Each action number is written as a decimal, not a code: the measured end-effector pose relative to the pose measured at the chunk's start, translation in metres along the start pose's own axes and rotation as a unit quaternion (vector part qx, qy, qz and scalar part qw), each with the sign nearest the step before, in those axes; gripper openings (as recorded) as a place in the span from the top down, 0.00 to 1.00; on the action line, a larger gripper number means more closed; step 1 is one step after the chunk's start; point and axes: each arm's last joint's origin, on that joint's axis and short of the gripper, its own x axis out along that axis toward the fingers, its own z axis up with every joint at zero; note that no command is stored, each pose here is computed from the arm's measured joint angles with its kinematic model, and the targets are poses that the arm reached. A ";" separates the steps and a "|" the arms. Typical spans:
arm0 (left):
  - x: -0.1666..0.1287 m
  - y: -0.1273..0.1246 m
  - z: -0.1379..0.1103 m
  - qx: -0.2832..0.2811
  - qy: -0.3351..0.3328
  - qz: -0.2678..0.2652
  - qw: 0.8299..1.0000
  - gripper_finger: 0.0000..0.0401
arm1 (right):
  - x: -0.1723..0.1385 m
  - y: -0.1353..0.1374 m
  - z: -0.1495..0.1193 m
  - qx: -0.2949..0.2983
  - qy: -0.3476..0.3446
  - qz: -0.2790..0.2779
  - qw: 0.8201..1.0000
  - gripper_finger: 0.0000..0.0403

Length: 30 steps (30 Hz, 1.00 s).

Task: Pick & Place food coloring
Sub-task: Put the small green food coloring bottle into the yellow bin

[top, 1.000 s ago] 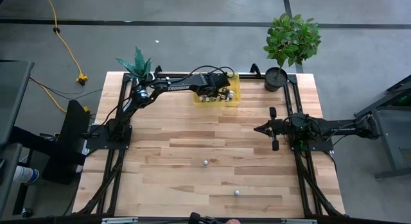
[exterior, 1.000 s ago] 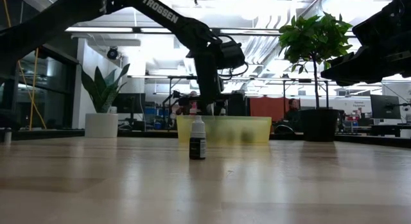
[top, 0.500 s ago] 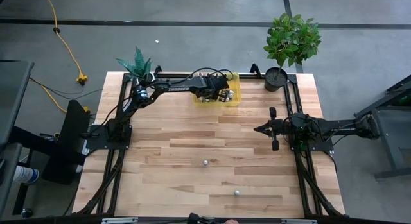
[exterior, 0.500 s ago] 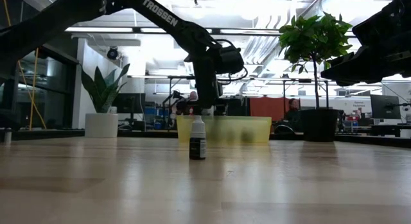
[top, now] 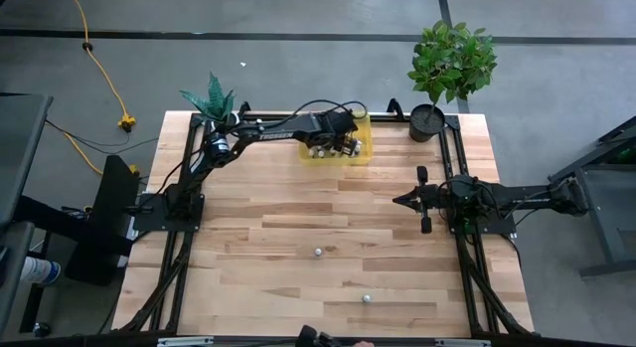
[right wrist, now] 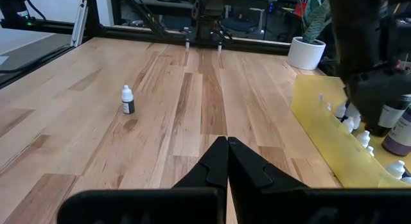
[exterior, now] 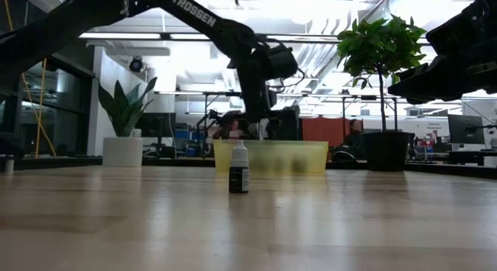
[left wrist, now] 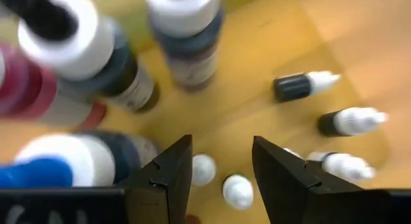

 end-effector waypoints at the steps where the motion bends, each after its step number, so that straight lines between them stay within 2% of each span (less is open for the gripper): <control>1: -0.002 -0.001 0.003 0.008 -0.003 -0.005 1.000 0.61 | 0.000 0.000 0.000 0.000 0.000 0.000 1.000 1.00; 8: -0.018 -0.012 0.012 0.053 -0.020 -0.032 0.998 0.61 | 0.000 0.000 0.000 0.000 0.000 0.000 1.000 1.00; 15: -0.057 -0.026 0.009 0.147 -0.027 -0.076 0.986 0.61 | 0.000 0.000 0.000 0.000 0.000 0.000 1.000 1.00; 19: -0.087 -0.036 -0.001 0.238 -0.014 -0.133 0.962 0.61 | 0.000 0.000 0.000 0.000 0.000 0.000 1.000 1.00; 24: -0.133 -0.045 -0.022 0.325 0.017 -0.195 0.925 0.61 | 0.000 0.000 0.000 0.000 0.000 0.000 1.000 1.00; 30: -0.176 -0.042 -0.044 0.381 0.056 -0.204 0.900 0.61 | 0.000 0.000 0.000 0.000 0.000 0.000 1.000 1.00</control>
